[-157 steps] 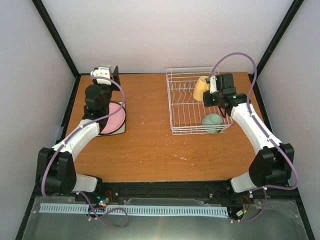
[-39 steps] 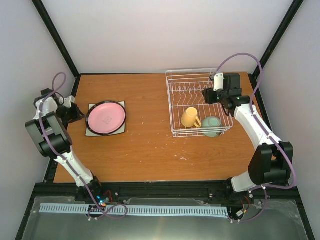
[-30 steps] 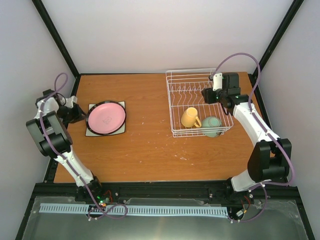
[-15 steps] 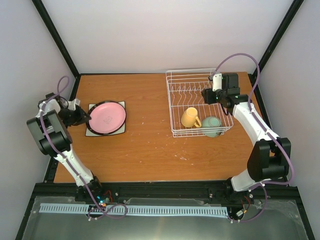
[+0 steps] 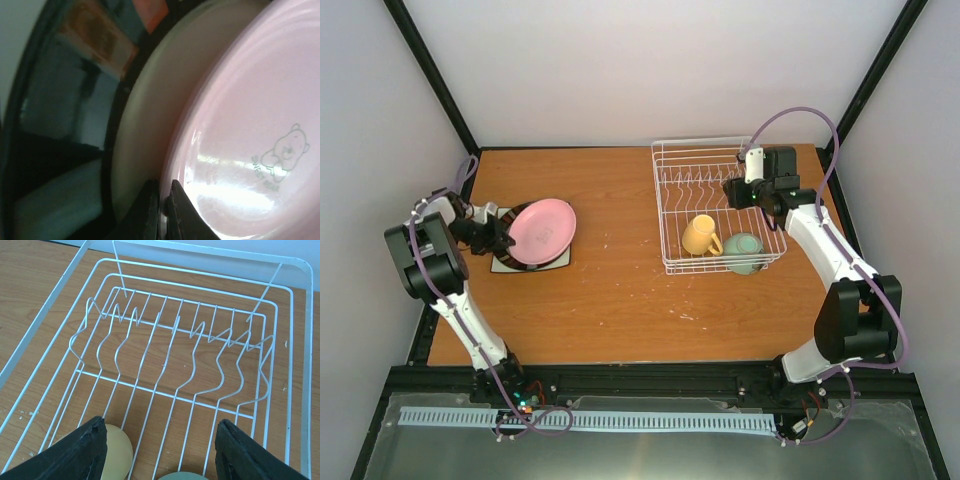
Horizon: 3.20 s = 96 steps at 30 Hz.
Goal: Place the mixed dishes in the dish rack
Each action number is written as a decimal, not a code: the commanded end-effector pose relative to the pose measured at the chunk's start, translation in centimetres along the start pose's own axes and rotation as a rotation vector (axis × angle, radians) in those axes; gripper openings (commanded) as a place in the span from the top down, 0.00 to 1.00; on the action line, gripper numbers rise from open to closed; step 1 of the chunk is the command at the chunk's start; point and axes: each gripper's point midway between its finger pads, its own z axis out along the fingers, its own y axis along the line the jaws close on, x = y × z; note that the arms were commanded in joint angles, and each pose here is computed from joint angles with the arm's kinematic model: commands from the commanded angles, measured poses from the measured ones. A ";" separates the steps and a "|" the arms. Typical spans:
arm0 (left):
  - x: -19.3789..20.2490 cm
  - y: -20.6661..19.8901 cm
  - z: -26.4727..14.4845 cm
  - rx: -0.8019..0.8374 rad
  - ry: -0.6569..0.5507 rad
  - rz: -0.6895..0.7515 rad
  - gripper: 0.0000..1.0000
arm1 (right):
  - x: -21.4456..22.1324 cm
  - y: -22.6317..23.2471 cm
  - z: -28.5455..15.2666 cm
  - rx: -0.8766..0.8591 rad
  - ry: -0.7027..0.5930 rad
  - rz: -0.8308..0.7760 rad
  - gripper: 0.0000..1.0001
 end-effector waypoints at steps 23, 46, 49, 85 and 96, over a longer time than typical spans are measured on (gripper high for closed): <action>-12.0 -29.8 -8.9 0.287 -0.482 0.605 0.99 | -10.9 13.8 -1.5 -0.636 -0.098 0.012 0.38; -9.3 -36.3 -3.0 0.376 -0.349 0.657 0.99 | -11.8 16.2 0.6 -0.682 -0.047 0.056 0.29; -8.6 -36.4 -2.7 0.385 -0.345 0.650 0.99 | -12.4 16.3 1.1 -0.690 -0.057 0.065 0.29; -9.6 -41.0 1.0 0.369 -0.371 0.757 0.00 | -15.0 12.0 2.2 -0.402 -0.107 0.101 0.97; -13.9 -40.2 -10.5 0.026 -0.852 0.783 0.00 | -14.5 2.8 1.1 0.099 -0.104 0.186 0.97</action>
